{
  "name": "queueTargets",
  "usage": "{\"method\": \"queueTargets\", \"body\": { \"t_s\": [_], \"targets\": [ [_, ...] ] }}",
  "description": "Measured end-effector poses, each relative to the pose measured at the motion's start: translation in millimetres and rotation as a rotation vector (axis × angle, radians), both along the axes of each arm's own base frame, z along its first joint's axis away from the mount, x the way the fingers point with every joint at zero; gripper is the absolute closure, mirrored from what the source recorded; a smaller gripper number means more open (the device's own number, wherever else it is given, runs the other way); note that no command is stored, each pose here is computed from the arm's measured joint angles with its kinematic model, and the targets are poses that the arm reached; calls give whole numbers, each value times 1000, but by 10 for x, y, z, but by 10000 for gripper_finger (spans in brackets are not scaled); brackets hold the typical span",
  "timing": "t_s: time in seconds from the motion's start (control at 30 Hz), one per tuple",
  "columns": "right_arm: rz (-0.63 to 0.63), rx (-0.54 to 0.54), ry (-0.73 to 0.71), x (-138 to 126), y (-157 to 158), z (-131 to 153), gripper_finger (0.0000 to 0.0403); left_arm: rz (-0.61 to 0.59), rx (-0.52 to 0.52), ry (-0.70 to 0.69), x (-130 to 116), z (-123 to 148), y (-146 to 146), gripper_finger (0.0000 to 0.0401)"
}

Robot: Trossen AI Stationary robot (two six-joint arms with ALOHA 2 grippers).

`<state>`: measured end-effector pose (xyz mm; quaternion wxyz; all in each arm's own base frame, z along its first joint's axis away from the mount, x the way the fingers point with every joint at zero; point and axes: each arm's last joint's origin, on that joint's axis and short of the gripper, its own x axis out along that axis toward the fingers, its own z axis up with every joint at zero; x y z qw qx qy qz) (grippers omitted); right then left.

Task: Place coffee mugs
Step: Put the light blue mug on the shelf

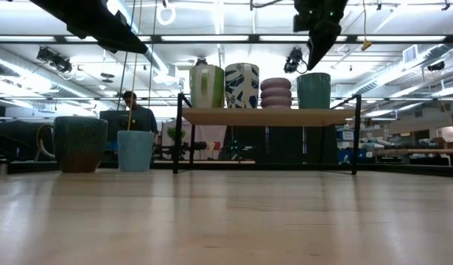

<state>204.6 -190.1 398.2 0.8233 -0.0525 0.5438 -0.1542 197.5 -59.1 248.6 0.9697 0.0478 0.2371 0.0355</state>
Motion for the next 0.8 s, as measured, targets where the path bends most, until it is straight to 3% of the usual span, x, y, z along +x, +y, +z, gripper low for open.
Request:
{"method": "queueTargets", "body": {
  "t_s": [0.17, 0.37, 0.53, 0.8],
  "targets": [
    [-8, 1, -18, 37, 149, 152, 240, 2, -10, 0, -1, 0, 0, 255],
    [-28, -71, 11, 124, 309, 233, 240, -1, -114, 3, -1, -3, -15, 255],
    [-47, -120, 4, 203, 460, 306, 240, 103, -204, 67, -25, 1, 36, 257],
    [-57, -193, -73, 234, 759, 514, 240, 323, -194, 273, -152, 157, 228, 259]
  ]
}}
